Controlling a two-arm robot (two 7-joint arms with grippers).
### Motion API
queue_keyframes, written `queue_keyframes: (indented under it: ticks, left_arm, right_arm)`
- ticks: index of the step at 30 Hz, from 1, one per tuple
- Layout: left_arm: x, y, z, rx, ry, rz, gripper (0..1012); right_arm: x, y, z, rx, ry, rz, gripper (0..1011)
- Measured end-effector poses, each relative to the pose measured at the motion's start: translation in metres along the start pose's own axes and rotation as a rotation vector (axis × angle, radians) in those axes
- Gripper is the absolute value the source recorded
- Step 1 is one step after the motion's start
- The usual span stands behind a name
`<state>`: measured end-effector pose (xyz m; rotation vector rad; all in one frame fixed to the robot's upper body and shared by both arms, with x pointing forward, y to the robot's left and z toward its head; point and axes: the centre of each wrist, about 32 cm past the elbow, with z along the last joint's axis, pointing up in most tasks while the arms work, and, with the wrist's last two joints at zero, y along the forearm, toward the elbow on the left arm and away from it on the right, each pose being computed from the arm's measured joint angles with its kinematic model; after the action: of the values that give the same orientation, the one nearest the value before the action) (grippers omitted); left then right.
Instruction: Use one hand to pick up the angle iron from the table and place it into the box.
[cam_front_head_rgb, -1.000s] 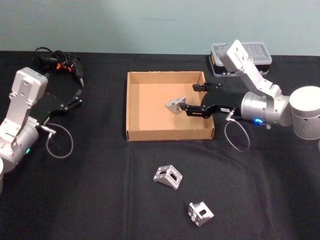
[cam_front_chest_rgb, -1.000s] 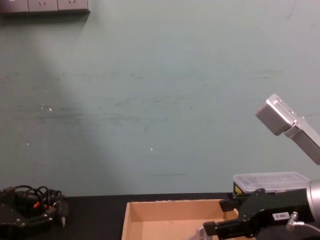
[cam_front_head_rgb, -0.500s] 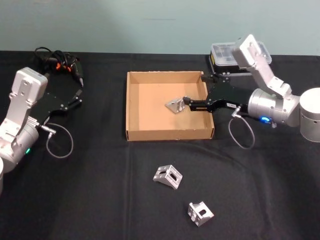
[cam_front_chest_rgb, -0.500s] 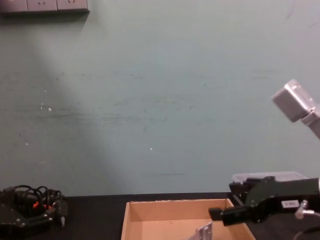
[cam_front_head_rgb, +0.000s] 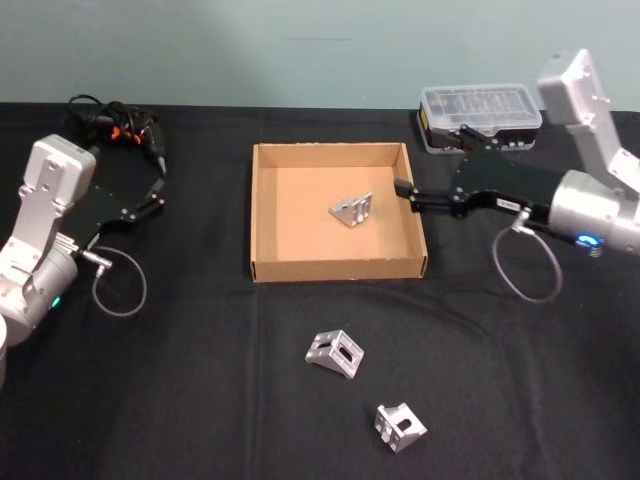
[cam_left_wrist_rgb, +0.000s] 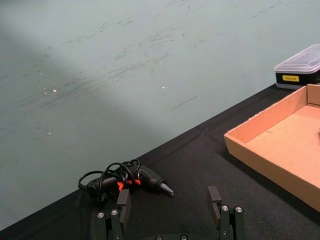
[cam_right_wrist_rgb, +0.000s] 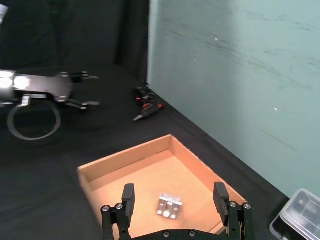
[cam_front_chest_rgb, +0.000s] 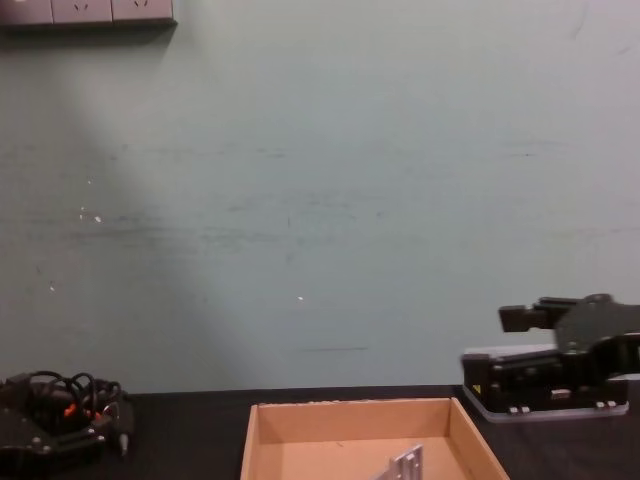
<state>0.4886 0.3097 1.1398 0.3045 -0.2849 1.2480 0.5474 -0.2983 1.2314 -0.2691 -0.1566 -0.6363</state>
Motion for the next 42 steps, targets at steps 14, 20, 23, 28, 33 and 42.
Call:
queue_keyframes:
  ticks: [14, 20, 23, 28, 33, 42]
  left_arm:
    - [0.0, 0.0, 0.0, 0.0, 0.0, 0.0, 1000]
    - [0.0, 0.0, 0.0, 0.0, 0.0, 0.0, 1000]
    - [0.0, 0.0, 0.0, 0.0, 0.0, 0.0, 1000]
    - [0.0, 0.0, 0.0, 0.0, 0.0, 0.0, 1000]
    - [0.0, 0.0, 0.0, 0.0, 0.0, 0.0, 1000]
    - [0.0, 0.0, 0.0, 0.0, 0.0, 0.0, 1000]
  right_arm:
    - [-0.009, -0.051, 0.009, -0.034, -0.041, 0.193, 1002]
    - [-0.014, -0.057, 0.007, -0.057, -0.059, 0.311, 1002]
    - [-0.015, -0.056, 0.005, -0.069, -0.068, 0.371, 1002]
    - [-0.014, -0.054, 0.001, -0.092, -0.08, 0.452, 1002]
    - [-0.012, -0.051, -0.002, -0.115, -0.098, 0.509, 1000]
    - [-0.006, -0.038, -0.006, -0.152, -0.144, 0.605, 1000]
